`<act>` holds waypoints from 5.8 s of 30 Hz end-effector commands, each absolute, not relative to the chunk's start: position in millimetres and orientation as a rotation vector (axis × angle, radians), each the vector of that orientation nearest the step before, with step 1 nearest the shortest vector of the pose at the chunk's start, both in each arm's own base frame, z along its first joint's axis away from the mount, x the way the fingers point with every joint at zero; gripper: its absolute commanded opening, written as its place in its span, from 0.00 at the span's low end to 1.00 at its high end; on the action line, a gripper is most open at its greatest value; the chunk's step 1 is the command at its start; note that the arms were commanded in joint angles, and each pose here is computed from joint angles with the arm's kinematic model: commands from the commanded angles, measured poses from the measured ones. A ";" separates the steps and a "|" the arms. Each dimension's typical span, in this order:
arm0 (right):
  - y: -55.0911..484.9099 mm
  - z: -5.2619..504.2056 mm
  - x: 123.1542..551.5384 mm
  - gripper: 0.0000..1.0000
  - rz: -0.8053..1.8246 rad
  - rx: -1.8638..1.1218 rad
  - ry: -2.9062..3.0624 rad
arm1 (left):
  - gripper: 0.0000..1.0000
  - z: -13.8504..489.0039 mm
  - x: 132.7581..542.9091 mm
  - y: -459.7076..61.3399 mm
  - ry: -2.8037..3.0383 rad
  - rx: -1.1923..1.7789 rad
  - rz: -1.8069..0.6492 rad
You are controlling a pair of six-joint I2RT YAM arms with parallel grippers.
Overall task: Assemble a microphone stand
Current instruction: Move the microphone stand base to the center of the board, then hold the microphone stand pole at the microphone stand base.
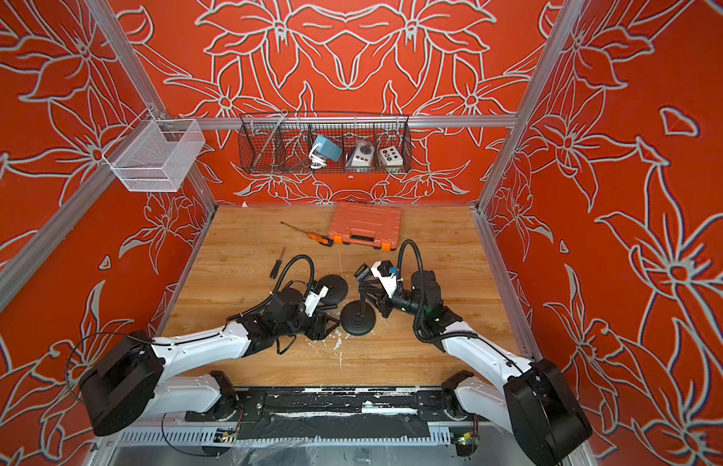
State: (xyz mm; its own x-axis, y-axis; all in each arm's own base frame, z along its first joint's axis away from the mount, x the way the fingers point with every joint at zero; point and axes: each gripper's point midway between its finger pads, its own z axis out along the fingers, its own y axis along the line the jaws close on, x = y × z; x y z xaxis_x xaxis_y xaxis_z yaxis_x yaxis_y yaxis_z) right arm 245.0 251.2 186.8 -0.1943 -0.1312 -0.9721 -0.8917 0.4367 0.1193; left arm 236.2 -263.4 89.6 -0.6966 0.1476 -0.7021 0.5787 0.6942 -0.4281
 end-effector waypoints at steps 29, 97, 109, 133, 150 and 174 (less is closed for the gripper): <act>264.4 170.5 232.5 0.00 0.826 -1.014 1.484 | 0.64 132.3 249.4 -290.3 1.851 0.877 -0.816; 248.5 103.2 241.7 0.00 0.494 -0.735 1.751 | 0.48 110.1 285.7 -341.6 1.703 0.942 -0.880; 248.5 102.9 240.4 0.00 0.500 -0.739 1.756 | 0.32 110.8 297.4 -347.6 1.671 0.895 -0.879; 278.6 104.5 221.7 0.00 0.633 -0.915 1.657 | 0.21 102.8 302.7 -277.1 1.757 0.706 -0.661; 284.2 100.5 217.4 0.00 0.284 -0.763 1.690 | 0.39 122.1 304.1 -281.0 1.683 0.698 -0.703; 288.2 86.7 202.3 0.00 0.439 -0.768 1.709 | 0.26 144.4 299.0 -304.0 1.537 0.744 -0.844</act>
State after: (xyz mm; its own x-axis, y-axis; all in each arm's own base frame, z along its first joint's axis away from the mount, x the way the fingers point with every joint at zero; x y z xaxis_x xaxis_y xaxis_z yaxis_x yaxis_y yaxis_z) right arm 222.3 294.5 154.1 -0.0147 -0.0590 -0.9981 -0.5999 0.7991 -0.0384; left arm 267.3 -307.8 102.1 -0.2507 0.1247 -0.9600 0.8651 0.4739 -0.1643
